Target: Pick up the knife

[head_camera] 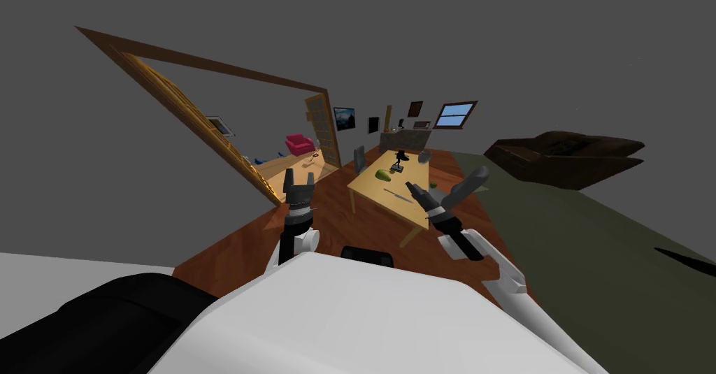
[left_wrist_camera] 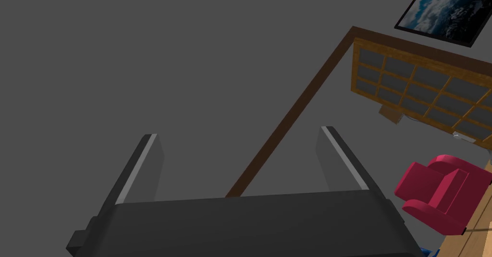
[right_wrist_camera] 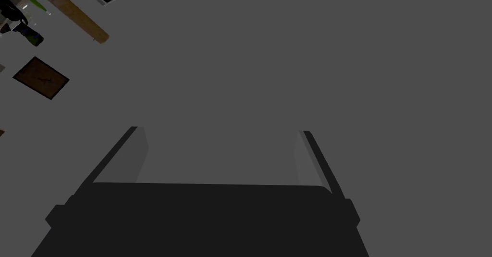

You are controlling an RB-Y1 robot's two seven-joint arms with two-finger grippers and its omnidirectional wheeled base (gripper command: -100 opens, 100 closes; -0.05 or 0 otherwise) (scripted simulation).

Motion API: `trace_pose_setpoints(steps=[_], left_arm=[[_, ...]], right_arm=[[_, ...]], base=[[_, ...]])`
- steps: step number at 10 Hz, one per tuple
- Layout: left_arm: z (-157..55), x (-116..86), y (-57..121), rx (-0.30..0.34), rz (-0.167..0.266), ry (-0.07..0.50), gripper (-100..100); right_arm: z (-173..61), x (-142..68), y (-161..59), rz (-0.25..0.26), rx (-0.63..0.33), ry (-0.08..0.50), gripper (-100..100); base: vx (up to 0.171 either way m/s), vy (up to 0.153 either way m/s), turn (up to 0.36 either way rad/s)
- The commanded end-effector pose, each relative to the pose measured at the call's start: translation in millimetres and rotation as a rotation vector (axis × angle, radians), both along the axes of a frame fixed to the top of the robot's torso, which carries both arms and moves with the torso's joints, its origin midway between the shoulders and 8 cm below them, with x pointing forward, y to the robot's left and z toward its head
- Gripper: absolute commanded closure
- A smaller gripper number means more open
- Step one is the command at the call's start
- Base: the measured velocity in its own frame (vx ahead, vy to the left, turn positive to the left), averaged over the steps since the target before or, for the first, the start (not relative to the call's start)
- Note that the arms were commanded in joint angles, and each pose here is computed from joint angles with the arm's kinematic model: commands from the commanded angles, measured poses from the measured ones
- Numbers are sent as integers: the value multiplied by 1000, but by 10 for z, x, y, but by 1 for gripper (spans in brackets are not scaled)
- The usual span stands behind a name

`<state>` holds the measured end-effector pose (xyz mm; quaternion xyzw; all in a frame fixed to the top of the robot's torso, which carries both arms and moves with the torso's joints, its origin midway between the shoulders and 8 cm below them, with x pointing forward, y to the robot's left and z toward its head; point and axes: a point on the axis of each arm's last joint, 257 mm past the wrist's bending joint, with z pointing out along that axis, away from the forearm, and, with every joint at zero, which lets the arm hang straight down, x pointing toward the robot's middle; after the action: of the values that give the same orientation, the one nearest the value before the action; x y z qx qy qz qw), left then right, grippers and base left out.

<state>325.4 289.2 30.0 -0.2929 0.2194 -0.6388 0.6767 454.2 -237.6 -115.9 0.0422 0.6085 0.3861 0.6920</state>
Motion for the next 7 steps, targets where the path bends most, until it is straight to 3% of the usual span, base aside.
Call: trace_pose_setpoints(steps=[1, 4, 7], left_arm=[[0, 0, 0, 0, 0, 0, 0], [0, 0, 0, 0, 0, 0, 0], [0, 0, 0, 0, 0, 0, 0]], right_arm=[[-168, 74, -28, 5, -75, 22, -100], [-529, 149, -221, -19, -152, 84, -100], [-883, 196, -404, -18, -295, 135, -100]], base=[[-7, -6, 190], [6, -5, 114], [23, 3, 154]])
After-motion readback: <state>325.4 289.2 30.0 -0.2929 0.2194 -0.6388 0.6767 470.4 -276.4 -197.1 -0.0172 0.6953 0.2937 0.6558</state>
